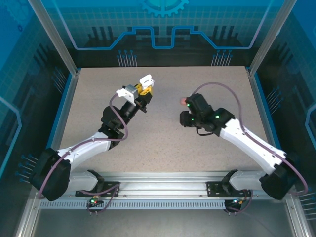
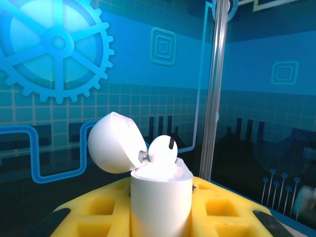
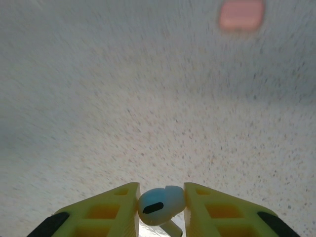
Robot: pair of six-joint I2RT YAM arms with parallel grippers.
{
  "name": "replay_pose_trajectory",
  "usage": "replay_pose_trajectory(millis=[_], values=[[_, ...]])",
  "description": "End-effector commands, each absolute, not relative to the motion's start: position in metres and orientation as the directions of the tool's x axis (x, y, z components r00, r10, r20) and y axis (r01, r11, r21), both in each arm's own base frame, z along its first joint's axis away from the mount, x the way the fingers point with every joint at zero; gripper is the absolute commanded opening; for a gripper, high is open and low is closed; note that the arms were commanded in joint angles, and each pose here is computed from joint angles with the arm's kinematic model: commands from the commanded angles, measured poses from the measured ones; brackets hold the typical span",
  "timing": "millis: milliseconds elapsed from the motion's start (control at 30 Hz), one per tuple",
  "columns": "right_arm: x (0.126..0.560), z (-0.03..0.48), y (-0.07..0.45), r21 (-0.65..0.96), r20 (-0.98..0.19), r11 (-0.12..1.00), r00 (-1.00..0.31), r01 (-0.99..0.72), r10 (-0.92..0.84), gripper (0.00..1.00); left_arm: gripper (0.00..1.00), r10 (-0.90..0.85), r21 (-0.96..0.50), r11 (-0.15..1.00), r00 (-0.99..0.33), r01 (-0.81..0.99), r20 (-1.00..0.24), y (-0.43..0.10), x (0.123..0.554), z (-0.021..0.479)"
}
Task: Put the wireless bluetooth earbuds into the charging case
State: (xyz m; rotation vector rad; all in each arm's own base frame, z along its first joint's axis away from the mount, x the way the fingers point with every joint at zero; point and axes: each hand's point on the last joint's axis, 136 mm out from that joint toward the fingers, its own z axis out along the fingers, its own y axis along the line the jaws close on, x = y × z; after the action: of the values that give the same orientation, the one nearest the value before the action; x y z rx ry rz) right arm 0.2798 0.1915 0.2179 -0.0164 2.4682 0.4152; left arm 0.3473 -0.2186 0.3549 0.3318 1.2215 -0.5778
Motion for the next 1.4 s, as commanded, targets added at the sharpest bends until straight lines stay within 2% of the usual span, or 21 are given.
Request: replay_pose_trajectory(millis=[0,167,467,800,933,1067,1233,1367], values=[[0.292,0.275,0.183,0.359,-0.709,0.923,-0.684,-0.14,0.172,0.29,0.0,-0.25,-0.026,0.79,0.285,0.612,-0.925,-0.224,0.344,0.378],[0.299,0.353,0.182,0.422,-0.817,0.873,-0.52,-0.246,0.248,0.31,0.0,-0.251,-0.024,0.766,0.265,0.642,-0.931,-0.235,0.348,0.372],[0.302,0.459,0.198,0.469,-0.88,0.757,-0.307,-0.455,0.362,0.31,0.0,-0.226,0.055,0.701,0.295,0.711,-0.928,-0.275,0.346,0.373],[0.303,0.498,0.216,0.509,-0.839,0.615,-0.188,-0.602,0.51,0.32,0.0,-0.272,0.131,0.661,0.398,0.739,-0.876,-0.312,0.341,0.402],[0.308,0.497,0.217,0.533,-0.82,0.599,-0.189,-0.598,0.541,0.32,0.0,-0.294,0.136,0.672,0.431,0.728,-0.853,-0.321,0.343,0.413],[0.322,0.475,0.209,0.564,-0.816,0.646,-0.226,-0.514,0.532,0.33,0.0,-0.263,0.117,0.726,0.431,0.677,-0.863,-0.318,0.36,0.405],[0.328,0.416,0.19,0.618,-0.785,0.702,-0.331,-0.353,0.524,0.34,0.0,-0.211,0.08,0.82,0.429,0.567,-0.878,-0.288,0.372,0.39],[0.32,0.354,0.169,0.624,-0.744,0.757,-0.445,-0.195,0.499,0.4,0.0,-0.21,0.014,0.866,0.389,0.501,-0.897,-0.251,0.377,0.384]])
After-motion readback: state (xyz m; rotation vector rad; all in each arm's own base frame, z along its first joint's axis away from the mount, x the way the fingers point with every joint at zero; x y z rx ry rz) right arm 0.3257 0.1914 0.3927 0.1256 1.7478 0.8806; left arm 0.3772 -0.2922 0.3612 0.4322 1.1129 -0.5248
